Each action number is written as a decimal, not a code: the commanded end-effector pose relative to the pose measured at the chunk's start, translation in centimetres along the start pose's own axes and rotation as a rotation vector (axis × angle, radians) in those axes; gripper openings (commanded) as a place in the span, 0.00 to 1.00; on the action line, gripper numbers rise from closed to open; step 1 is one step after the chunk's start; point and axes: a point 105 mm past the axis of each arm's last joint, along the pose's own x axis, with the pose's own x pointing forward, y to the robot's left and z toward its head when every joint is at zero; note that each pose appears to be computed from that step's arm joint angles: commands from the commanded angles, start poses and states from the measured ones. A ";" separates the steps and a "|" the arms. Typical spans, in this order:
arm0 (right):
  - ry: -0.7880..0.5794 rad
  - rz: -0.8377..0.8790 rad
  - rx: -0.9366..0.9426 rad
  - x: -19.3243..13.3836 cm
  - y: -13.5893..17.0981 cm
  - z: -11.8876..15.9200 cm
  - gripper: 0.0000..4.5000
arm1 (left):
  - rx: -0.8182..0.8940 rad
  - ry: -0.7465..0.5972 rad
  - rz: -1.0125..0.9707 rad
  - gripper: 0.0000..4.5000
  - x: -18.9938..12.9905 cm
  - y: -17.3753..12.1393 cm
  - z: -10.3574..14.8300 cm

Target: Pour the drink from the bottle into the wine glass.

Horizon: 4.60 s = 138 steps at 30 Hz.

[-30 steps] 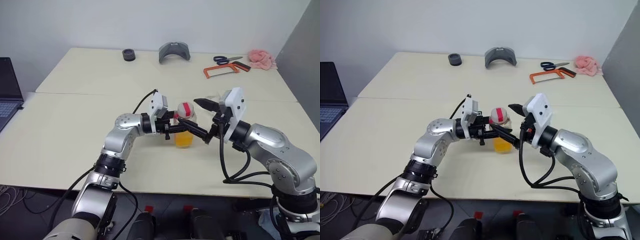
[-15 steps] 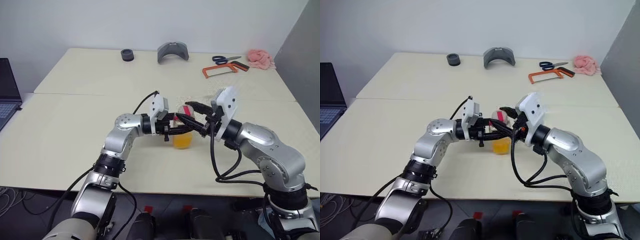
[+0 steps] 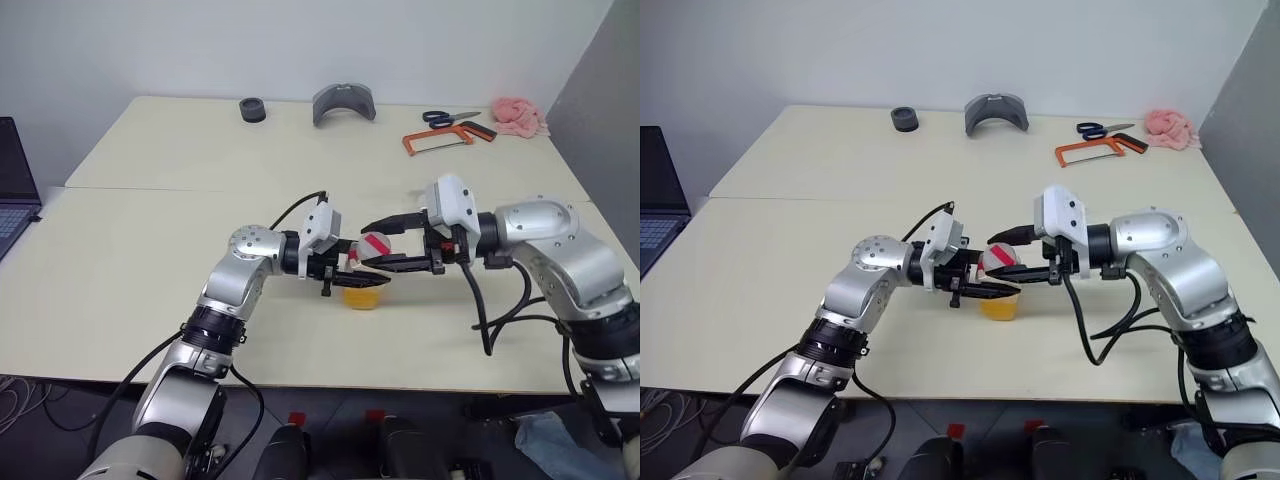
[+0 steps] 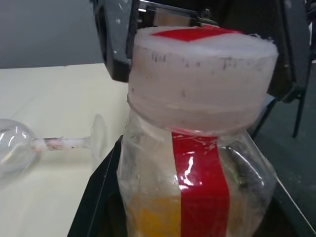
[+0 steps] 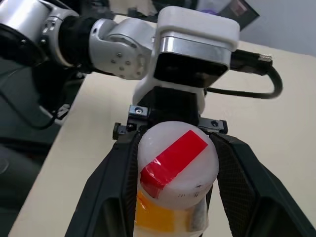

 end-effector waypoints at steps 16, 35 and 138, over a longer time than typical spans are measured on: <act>-0.195 -0.647 0.145 -1.0 1.3 2.2 1.00 | 0.002 -0.090 0.158 0.39 -0.4 2.0 1.3; -0.187 -0.832 0.240 1.3 0.3 0.4 0.92 | 0.031 -0.085 0.161 0.39 0.2 2.6 1.0; -0.124 -0.613 0.014 0.3 -0.9 0.8 0.96 | 0.037 -0.043 0.073 0.38 -0.3 2.8 1.0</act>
